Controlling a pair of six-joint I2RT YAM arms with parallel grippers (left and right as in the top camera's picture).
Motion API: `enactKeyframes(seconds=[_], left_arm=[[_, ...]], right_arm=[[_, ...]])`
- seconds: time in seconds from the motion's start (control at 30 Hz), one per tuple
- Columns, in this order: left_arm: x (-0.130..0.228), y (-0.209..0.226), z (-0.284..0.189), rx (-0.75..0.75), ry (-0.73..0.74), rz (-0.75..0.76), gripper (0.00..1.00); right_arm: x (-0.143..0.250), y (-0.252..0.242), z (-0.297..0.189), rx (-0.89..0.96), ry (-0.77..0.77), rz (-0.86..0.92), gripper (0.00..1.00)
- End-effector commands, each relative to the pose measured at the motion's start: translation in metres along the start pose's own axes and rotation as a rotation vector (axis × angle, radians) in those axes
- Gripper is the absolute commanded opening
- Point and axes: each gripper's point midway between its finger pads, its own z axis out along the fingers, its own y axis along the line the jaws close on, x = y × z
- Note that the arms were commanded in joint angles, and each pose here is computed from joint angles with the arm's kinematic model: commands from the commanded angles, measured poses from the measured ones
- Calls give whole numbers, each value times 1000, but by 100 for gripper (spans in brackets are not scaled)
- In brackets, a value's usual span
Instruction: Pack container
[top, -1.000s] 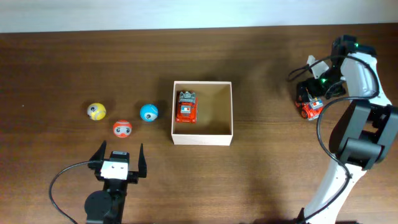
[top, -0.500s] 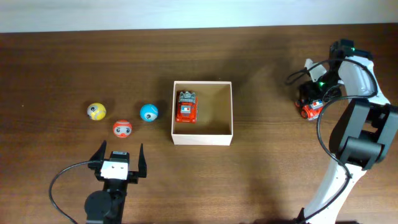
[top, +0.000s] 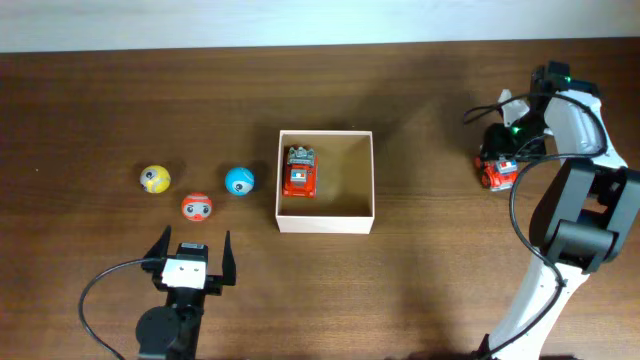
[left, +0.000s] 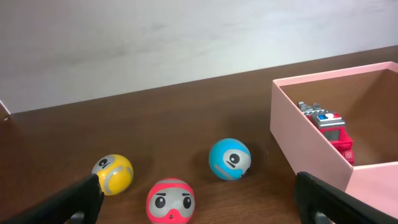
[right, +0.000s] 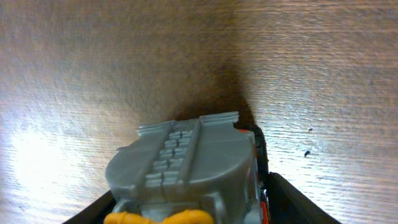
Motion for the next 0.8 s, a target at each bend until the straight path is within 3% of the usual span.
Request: enactKeyframes(seconds=[0.0, 0.27, 0.77], left_arm=[[0, -1, 0, 5, -5, 12, 99], [0, -1, 0, 5, -5, 12, 99], [0, -1, 0, 5, -5, 12, 99]], right_arm=[[-3, 5, -8, -35, -29, 151, 54], [-1, 9, -8, -43, -15, 333, 51], [-4, 24, -6, -42, -16, 23, 51]])
